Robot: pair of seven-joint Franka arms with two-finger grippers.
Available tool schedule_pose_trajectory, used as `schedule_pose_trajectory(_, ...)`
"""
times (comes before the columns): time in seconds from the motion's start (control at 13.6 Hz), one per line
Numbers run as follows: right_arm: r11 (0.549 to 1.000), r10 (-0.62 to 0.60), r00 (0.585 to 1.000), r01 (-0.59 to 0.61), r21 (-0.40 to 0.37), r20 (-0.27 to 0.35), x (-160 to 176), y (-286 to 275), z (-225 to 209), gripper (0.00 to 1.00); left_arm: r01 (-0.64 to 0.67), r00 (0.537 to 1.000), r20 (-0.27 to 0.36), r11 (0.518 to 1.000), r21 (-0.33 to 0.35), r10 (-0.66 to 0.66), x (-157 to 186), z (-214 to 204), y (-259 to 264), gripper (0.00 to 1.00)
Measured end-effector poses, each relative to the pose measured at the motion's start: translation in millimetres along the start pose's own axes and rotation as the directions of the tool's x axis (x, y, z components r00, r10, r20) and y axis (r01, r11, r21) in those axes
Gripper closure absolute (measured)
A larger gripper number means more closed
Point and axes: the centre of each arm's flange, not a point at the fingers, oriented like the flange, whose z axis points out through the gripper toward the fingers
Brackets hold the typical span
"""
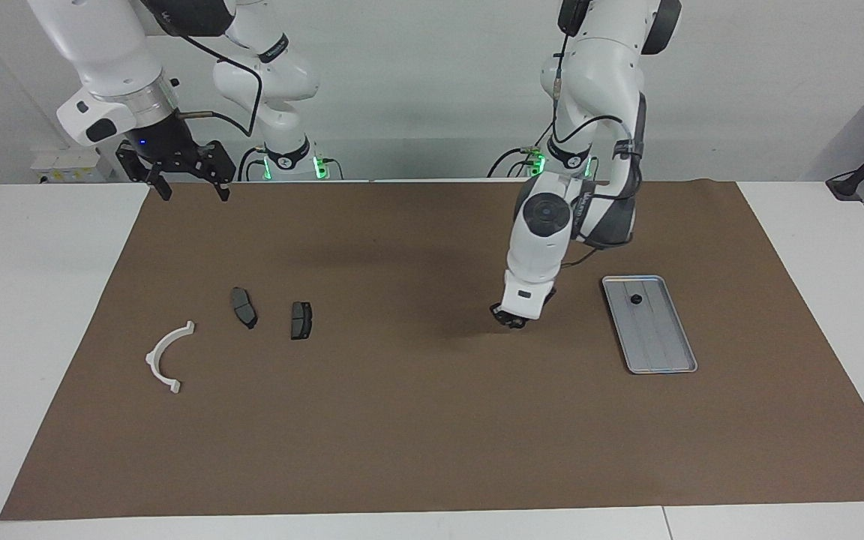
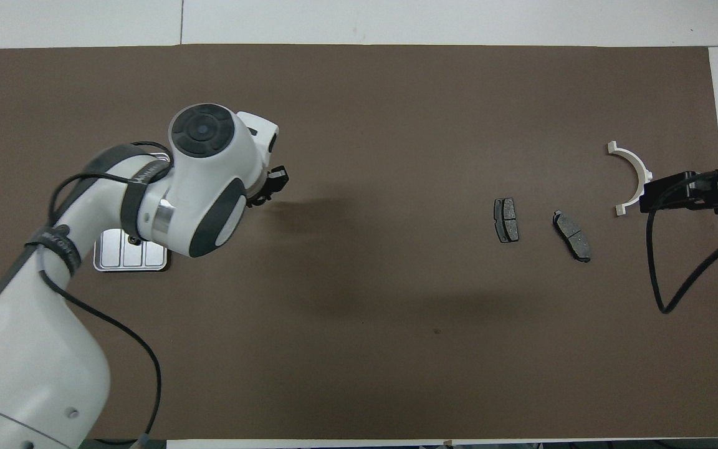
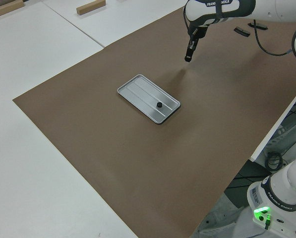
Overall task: Pick bearing gear from pile to tray
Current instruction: 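Carry the black ring into the tray and open the left gripper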
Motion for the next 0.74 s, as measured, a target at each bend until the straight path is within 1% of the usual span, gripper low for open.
schedule_pose_trajectory(0.07,1.000,-0.010,1.000,0.010,-0.002,0.000,0.0,0.3,0.0,0.00,-0.028,1.000,-0.007,1.000,-0.003,0.028,21.7,-11.6,-41.5,0.66)
schedule_pose_trajectory(0.22,1.000,-0.016,1.000,0.016,-0.002,0.000,0.0,0.4,-0.1,0.00,-0.076,0.997,-0.013,0.997,-0.006,0.076,57.8,-18.6,-117.4,0.66)
schedule_pose_trajectory(0.37,1.000,-0.016,1.000,0.016,-0.003,-0.001,0.1,0.5,-0.1,0.00,-0.120,0.993,-0.012,0.993,-0.014,0.120,80.6,-13.0,-167.1,0.66)
schedule_pose_trajectory(0.52,1.000,-0.017,1.000,0.016,-0.008,-0.005,0.5,1.0,-0.5,0.00,-0.154,0.988,-0.021,0.988,-0.020,0.154,92.7,-3.6,-195.2,0.66)
schedule_pose_trajectory(0.74,1.000,-0.017,1.000,0.017,-0.011,-0.010,1.0,1.3,-0.9,0.00,-0.163,0.986,-0.042,0.986,-0.030,0.161,103.2,28.2,-212.0,0.66)
